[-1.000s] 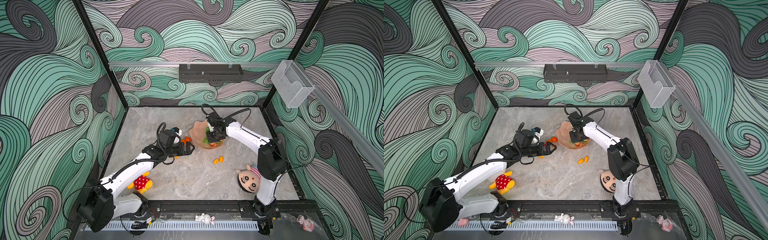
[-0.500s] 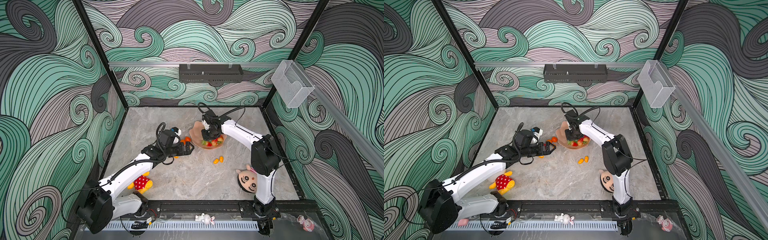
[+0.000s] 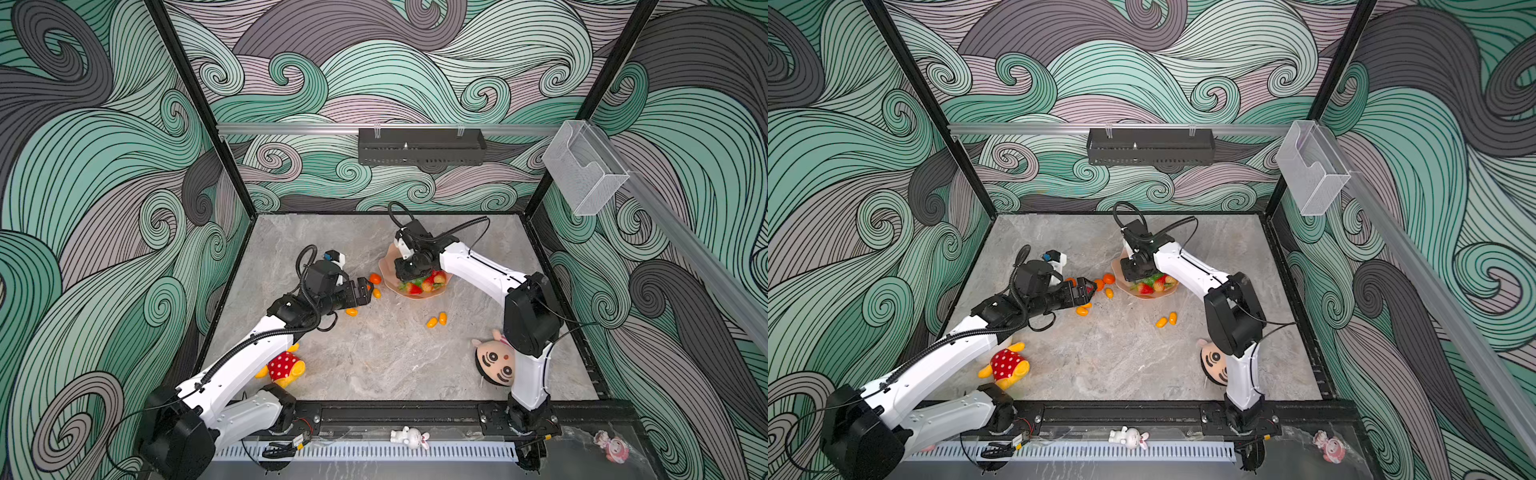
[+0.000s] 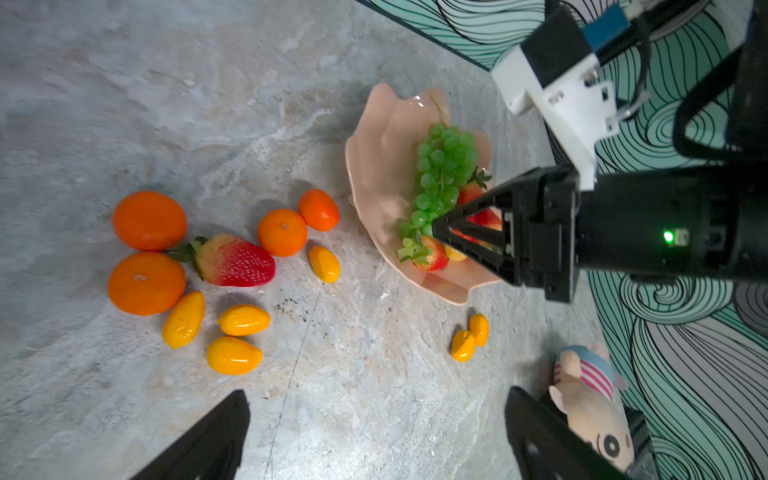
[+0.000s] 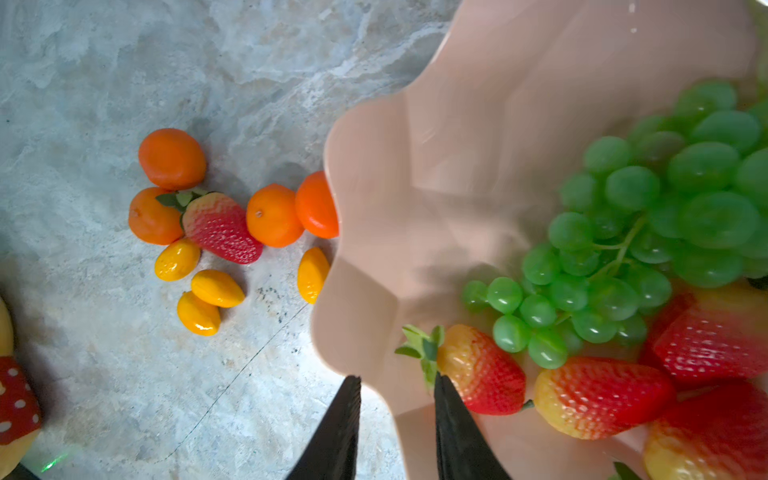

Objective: Place and organize the fake fruits in the fruit bowl
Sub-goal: 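Lower the strawberry into the bowl and open the right gripper, then swing the right gripper back over the fruit pile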

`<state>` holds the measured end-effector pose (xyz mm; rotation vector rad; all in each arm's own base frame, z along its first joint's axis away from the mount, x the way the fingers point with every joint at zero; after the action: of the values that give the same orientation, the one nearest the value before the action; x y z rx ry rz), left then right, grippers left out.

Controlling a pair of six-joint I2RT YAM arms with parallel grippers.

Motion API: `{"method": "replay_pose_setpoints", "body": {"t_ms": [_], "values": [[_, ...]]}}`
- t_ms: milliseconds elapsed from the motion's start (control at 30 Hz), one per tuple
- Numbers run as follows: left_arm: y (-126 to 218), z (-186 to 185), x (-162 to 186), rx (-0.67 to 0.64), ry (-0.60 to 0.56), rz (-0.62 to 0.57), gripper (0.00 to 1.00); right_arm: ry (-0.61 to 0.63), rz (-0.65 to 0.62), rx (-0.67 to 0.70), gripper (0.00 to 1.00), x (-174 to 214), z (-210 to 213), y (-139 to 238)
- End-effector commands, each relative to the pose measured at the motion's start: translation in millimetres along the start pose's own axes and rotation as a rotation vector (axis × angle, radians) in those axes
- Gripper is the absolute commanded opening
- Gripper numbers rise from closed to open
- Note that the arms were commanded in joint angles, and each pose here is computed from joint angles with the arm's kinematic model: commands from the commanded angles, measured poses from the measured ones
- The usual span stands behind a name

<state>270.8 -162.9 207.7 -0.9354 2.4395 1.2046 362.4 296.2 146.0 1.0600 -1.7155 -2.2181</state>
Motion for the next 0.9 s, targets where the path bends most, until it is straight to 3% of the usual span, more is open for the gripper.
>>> {"method": "replay_pose_setpoints", "body": {"t_ms": [0, 567, 867], "values": [[7, 22, -6, -0.060, 0.049, -0.023, 0.99, 0.062, -0.043, -0.016, 0.31, -19, 26, 4], [36, 94, -39, -0.089, 0.370, -0.088, 0.99, 0.258, 0.018, -0.086, 0.31, -49, 113, -53], [46, 111, -41, -0.080, 0.431, -0.102, 0.99, 0.351, 0.011, -0.062, 0.32, -60, 131, -84]]}}
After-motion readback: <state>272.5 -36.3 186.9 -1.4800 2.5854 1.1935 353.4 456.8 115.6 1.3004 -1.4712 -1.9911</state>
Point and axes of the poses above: each gripper's point midway between its finger pads, its own y axis back along the fingers, its own z axis along the line the jaws close on, x = y × z, the point moved 3 cm from there along y, back along the fingers, and after that the axes turned 12 degrees about y, right-handed, at the moved point
